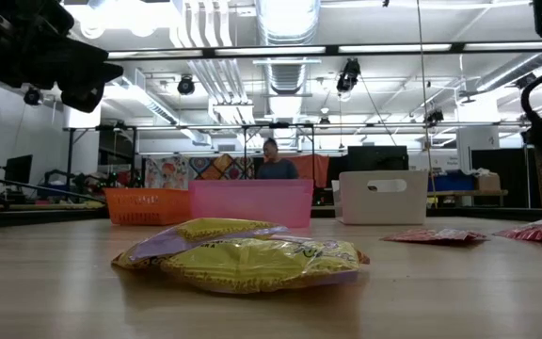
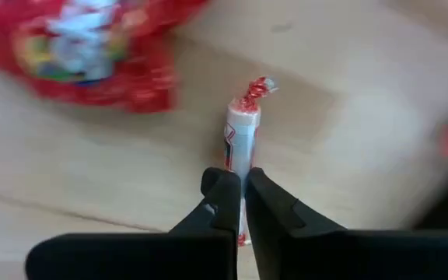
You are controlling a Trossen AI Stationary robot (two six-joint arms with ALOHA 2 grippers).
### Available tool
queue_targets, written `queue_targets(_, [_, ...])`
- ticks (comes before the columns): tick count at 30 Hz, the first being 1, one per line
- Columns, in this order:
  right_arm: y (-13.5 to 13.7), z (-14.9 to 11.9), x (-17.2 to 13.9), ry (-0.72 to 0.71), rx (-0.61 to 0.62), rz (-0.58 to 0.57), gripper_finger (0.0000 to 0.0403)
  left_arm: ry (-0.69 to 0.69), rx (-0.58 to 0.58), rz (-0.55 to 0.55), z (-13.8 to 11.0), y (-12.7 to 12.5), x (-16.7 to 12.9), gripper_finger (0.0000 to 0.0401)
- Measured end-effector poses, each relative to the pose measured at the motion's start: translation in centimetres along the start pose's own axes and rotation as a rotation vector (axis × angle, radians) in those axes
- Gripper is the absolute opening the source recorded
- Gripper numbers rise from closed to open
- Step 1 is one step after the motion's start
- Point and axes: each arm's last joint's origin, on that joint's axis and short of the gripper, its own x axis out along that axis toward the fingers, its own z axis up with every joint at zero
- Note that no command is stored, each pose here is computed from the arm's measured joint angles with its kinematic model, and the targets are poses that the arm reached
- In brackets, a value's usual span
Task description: Organize candy in baskets
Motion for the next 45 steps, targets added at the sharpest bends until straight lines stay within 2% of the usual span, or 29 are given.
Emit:
queue_targets(5, [-0.3, -0.4, -3.0, -0.004, 0.018, 0.015, 0.0011, 0.008, 0.0, 0.001, -0.1, 0.0, 0.0, 0.0128])
queue_targets(9, [-0.4, -0.7, -6.3, -0.089, 0.056, 0.066, 0.0011, 0.008, 0.0, 0.001, -0.1, 0.0, 0.0, 0.0128])
queue_targets(12, [-0.4, -0.6, -9.0, -0.221, 0.087, 0.116, 0.0011, 0.008, 0.0, 0.001, -0.1, 0.0, 0.0, 0.0128])
queue_targets(15, [0.4, -0.2, -12.0, -0.402, 0.101, 0.261, 0.0012, 0.006, 0.012, 0.001, -0.1, 0.0, 0.0, 0.0128])
queue_targets(19, [1.8, 1.2, -15.9, -0.646, 0.045, 0.402, 0.0012, 0.004, 0.026, 0.001, 0.0, 0.0, 0.0, 0.0128])
queue_targets(24, [3.7, 4.7, -19.4, -0.804, -0.08, 0.437, 0.0012, 0.003, 0.025, 0.0, 0.0, 0.0, 0.0, 0.0128])
queue_targets(28, [4.3, 9.2, -21.1, -0.845, -0.177, 0.366, 0.0012, 0.004, 0.025, 0.001, 0.0, 0.0, 0.0, 0.0128])
queue_targets(32, [3.8, 14.1, -21.1, -0.834, -0.295, 0.211, 0.0012, 0.005, 0.025, 0.001, -0.1, 0.0, 0.0, 0.0128])
queue_targets(35, [2.9, 17.3, -20.6, -0.784, -0.433, 0.1, 0.0012, 0.006, 0.018, 0.001, -0.1, 0.0, 0.0, 0.0128])
queue_targets(39, [1.7, 20.3, -19.8, -0.72, -0.681, -0.049, 0.0012, 0.008, 0.016, 0.001, -0.1, 0.0, 0.0, 0.0128])
queue_targets(45, [1.0, 23.7, -18.6, -0.662, -0.949, -0.219, 0.0012, 0.006, 0.025, 0.01, -0.1, 0.0, 0.0, 0.0128])
